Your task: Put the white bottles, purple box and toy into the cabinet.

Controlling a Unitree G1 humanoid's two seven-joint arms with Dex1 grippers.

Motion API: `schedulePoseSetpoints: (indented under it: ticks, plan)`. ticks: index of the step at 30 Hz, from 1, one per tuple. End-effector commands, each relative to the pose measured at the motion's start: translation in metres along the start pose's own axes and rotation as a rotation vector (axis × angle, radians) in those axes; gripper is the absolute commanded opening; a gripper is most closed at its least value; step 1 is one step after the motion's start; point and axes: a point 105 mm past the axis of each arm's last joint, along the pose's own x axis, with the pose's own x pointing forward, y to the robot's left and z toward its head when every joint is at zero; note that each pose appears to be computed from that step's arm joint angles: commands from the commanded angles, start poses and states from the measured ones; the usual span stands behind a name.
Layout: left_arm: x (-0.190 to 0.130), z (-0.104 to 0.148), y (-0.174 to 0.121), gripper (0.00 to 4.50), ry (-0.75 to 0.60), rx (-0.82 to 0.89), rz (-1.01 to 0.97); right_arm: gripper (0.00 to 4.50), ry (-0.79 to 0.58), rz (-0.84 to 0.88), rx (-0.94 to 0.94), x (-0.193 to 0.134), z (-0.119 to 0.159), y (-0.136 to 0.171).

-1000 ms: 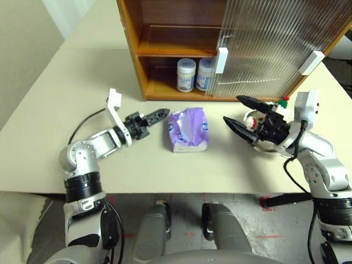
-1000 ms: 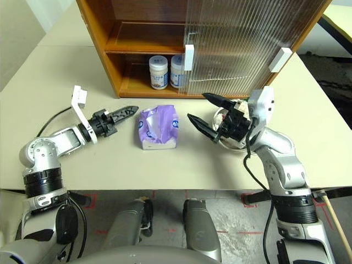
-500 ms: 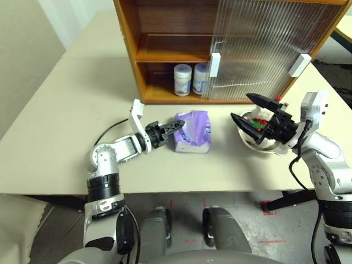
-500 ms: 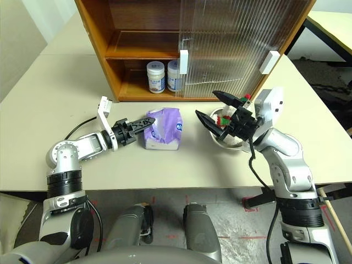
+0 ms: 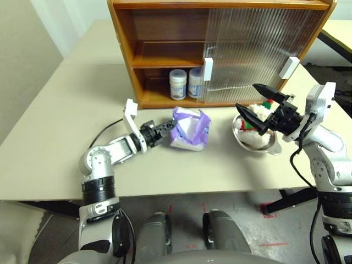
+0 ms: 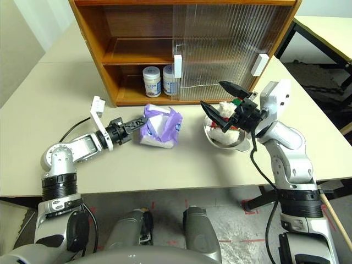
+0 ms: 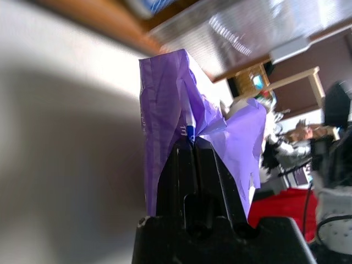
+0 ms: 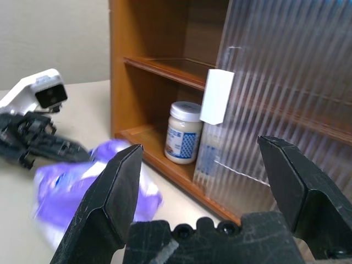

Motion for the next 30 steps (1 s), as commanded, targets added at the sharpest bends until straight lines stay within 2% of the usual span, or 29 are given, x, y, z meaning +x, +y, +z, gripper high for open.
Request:
schedulePoseSetpoints:
  ticks: [1, 3, 10, 13, 17, 21, 30]
  plan:
    - [-0.005, 0.029, -0.026, 0.02, -0.109, 0.003, -0.103, 4.50, -0.007, 0.032, -0.008, 0.005, -0.002, 0.002]
    - [-0.008, 0.045, -0.041, 0.02, -0.165, -0.013, -0.151, 4.50, -0.010, 0.036, -0.005, 0.006, -0.002, 0.003]
    - [-0.006, 0.075, -0.078, 0.02, -0.272, -0.038, -0.231, 4.50, -0.028, 0.052, 0.004, 0.010, -0.002, 0.005]
    - [-0.003, 0.097, -0.088, 0.02, -0.368, -0.078, -0.224, 4.50, -0.044, 0.048, 0.007, 0.010, 0.000, 0.005]
    - [0.014, 0.114, -0.088, 0.02, -0.427, -0.064, -0.141, 4.50, -0.074, 0.041, 0.034, 0.010, 0.003, 0.009]
    - [0.033, 0.115, -0.083, 0.02, -0.483, -0.064, -0.077, 4.50, -0.108, 0.043, 0.052, 0.015, 0.002, 0.019]
    - [0.053, 0.136, -0.078, 0.02, -0.690, -0.226, -0.030, 4.50, -0.173, 0.025, 0.026, 0.026, 0.010, 0.032]
